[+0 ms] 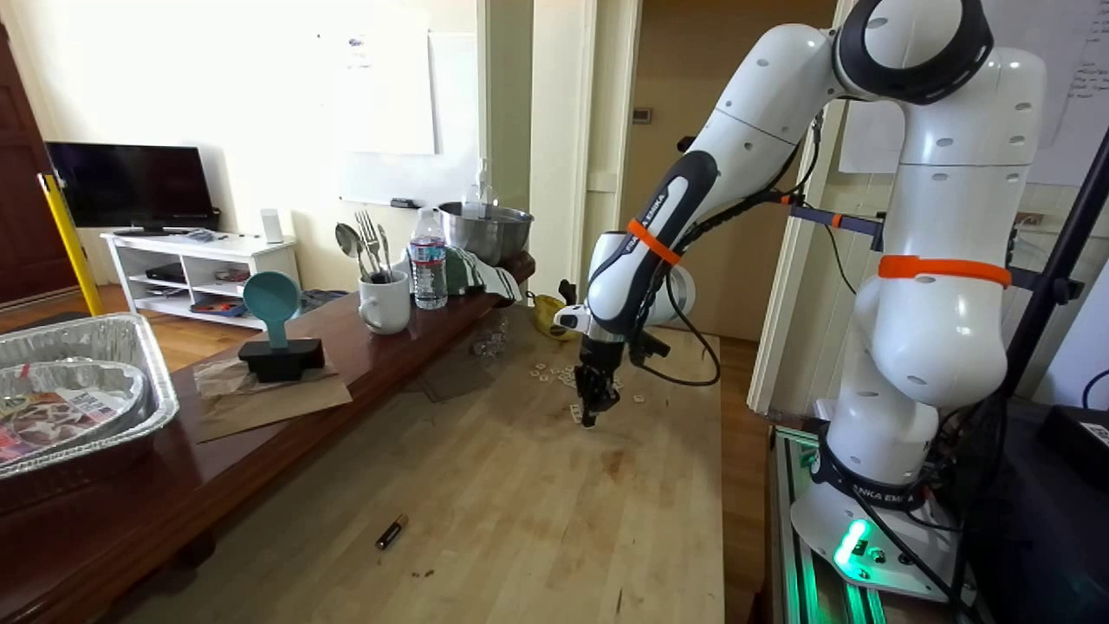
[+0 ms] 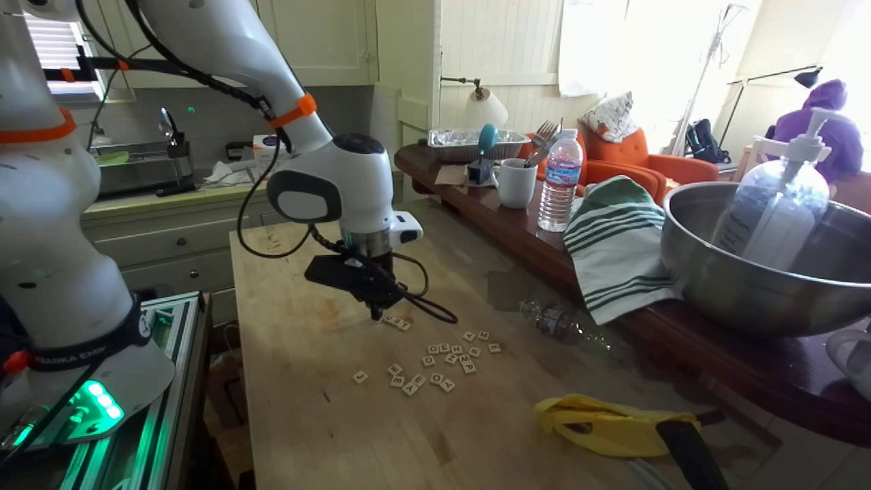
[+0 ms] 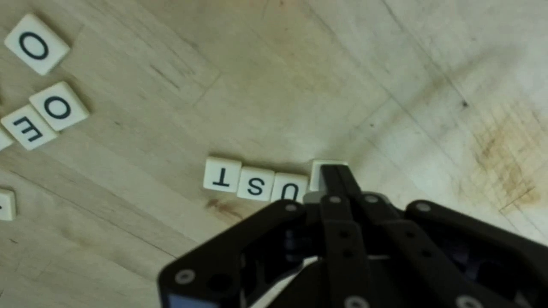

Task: Replace L with M on the letters on the left to spell the word MUST

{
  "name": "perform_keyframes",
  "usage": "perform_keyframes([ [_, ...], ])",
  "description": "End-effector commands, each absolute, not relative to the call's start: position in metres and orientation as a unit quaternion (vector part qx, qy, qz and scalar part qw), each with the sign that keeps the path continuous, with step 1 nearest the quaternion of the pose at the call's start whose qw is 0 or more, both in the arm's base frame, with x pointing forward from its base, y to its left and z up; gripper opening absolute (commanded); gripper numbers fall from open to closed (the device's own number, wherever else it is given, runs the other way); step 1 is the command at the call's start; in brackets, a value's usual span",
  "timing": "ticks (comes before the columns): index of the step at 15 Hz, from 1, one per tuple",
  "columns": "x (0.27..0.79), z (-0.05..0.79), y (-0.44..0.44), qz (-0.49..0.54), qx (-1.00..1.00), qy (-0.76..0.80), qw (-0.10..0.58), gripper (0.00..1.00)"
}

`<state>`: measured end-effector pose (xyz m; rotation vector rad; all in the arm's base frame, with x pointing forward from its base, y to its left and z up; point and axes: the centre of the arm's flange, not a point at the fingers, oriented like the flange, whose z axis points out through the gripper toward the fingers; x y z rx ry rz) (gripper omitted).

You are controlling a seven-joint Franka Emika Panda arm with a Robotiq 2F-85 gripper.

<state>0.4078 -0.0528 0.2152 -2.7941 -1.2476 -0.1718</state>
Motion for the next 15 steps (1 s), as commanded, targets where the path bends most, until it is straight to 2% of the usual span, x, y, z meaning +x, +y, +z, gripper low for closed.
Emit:
perform_keyframes([
  [1, 0.379, 0.204, -0.071, -0.018, -0.905, -0.423, 0.051, 0.0],
  [6, 0.368, 0.213, -0.104, -0.014, -0.919, -0.393, 0.021, 0.0],
  [15, 0.383, 0.244, -0.14, -0.048, -0.963, -0.264, -0.005, 0.0],
])
